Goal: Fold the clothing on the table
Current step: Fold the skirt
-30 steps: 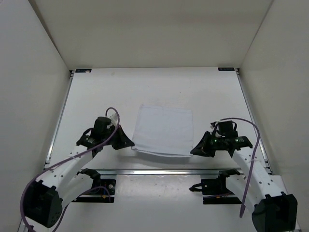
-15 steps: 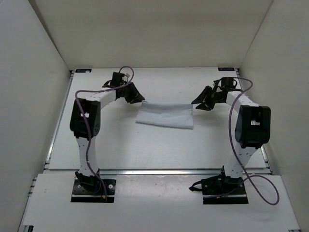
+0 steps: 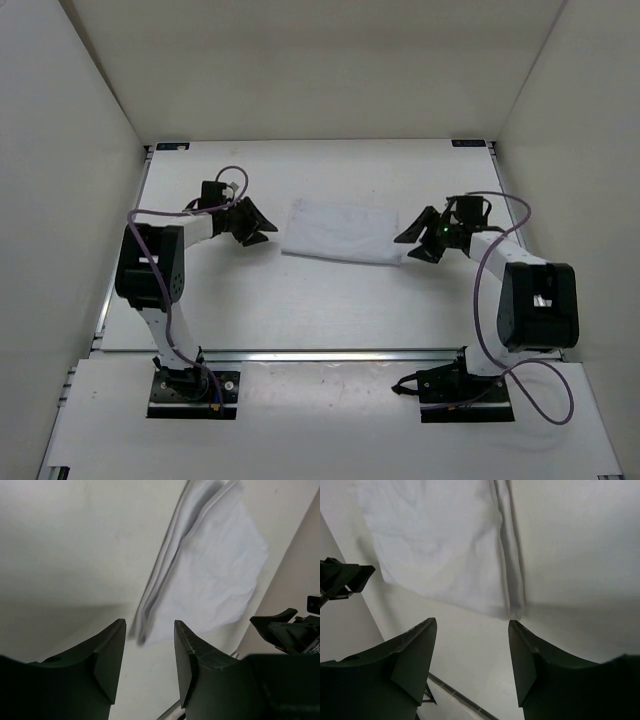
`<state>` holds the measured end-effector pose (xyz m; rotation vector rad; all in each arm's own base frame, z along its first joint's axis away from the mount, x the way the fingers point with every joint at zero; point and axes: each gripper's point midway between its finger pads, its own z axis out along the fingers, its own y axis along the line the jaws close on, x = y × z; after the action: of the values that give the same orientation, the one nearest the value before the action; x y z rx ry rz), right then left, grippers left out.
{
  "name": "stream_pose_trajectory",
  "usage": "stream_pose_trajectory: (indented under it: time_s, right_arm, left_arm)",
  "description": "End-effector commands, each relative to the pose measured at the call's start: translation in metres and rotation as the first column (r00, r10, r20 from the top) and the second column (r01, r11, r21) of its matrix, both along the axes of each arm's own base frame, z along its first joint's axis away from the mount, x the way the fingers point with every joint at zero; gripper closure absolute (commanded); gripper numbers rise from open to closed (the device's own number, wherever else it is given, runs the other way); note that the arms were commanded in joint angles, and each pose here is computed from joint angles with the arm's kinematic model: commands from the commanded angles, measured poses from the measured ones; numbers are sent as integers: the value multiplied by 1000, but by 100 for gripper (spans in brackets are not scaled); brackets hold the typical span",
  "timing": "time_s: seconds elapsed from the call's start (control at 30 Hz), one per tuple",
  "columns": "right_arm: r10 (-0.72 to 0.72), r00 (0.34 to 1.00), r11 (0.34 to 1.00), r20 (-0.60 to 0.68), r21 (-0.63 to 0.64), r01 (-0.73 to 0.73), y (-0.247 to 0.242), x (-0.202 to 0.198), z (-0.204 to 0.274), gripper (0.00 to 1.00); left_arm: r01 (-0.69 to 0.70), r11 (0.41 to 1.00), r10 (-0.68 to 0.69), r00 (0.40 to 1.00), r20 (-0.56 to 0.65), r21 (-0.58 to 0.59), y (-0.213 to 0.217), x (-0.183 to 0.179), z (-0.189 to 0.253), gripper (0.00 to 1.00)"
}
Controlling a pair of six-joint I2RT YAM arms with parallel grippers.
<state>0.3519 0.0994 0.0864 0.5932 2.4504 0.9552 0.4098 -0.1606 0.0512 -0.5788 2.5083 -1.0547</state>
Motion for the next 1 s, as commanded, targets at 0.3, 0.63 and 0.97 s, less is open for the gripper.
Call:
stream_pose_trajectory:
  time_s: [0.3,0.63,0.97]
  right_arm:
    - [-166,985,984,-44,52,169,34,-26,-33,45]
    - [-224,973,974,-59,6,225,7,9,-51,82]
    - [-67,995,970,-74,-237,48,-39,-41,-39,100]
  left_arm:
    - [18,979,-34,997,74,201,-23,-35,-8,44]
    - [31,977,-40,999,37,212,-41,-37,-30,100]
    - [68,975,-73,997,13,210,-62,-124,-36,100]
